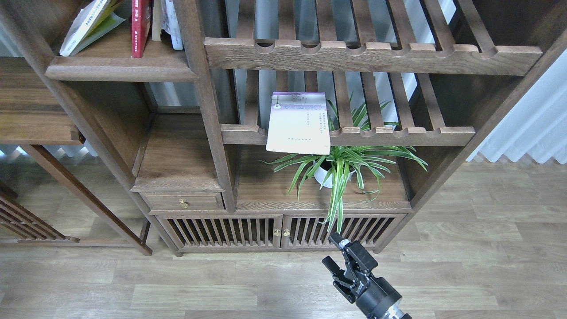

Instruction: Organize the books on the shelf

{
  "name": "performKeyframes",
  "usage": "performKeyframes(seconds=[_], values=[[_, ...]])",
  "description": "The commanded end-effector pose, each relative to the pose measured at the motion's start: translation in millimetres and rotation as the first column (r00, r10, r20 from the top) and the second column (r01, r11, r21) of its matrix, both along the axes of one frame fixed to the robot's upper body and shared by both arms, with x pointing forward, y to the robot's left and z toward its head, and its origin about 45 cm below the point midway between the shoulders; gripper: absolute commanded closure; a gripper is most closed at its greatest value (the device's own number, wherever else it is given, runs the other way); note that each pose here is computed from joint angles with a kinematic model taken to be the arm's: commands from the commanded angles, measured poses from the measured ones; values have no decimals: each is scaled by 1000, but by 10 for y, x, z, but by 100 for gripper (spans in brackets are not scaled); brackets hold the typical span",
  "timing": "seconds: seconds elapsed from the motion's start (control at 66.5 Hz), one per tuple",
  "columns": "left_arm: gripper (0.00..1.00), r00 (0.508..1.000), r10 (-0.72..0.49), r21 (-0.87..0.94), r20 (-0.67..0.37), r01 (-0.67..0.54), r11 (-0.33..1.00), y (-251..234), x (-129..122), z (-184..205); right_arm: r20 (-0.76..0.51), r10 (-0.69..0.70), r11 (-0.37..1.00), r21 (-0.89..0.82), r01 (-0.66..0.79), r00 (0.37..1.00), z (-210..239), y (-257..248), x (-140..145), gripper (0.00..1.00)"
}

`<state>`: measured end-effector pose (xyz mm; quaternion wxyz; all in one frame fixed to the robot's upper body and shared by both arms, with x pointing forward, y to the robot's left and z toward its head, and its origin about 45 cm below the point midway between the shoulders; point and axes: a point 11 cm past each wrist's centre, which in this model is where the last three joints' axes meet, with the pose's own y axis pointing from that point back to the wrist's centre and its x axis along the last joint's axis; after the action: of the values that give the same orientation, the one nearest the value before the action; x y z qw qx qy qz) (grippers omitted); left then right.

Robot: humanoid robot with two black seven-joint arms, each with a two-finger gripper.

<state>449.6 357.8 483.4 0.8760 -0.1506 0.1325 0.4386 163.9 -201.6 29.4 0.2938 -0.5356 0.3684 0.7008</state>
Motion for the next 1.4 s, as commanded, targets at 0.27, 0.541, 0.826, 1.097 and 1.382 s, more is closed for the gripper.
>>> performKeyframes(seconds=[0.27, 0.541, 0.826, 1.097, 1.382], values=[[0, 989, -131, -8, -69, 131, 991, -91, -708, -686, 57, 16, 999, 28, -17, 998, 140, 130, 194, 1], [0, 948, -60, -37, -313, 50, 998, 196, -1030, -1695, 104, 34, 997, 62, -41, 994, 253, 331, 372, 1], [0, 789, 60, 8, -612, -70, 998, 512, -1794, -2984, 122, 166, 983, 54, -174, 978, 253, 713, 407, 1], [0, 751, 65, -2, -657, -88, 996, 337, -1914, -3404, 209, 123, 991, 33, -133, 970, 453, 811, 982, 1], [0, 736, 73, -2, -673, -101, 995, 292, -1944, -3546, 267, 147, 988, -5, -152, 952, 602, 831, 1235, 1]])
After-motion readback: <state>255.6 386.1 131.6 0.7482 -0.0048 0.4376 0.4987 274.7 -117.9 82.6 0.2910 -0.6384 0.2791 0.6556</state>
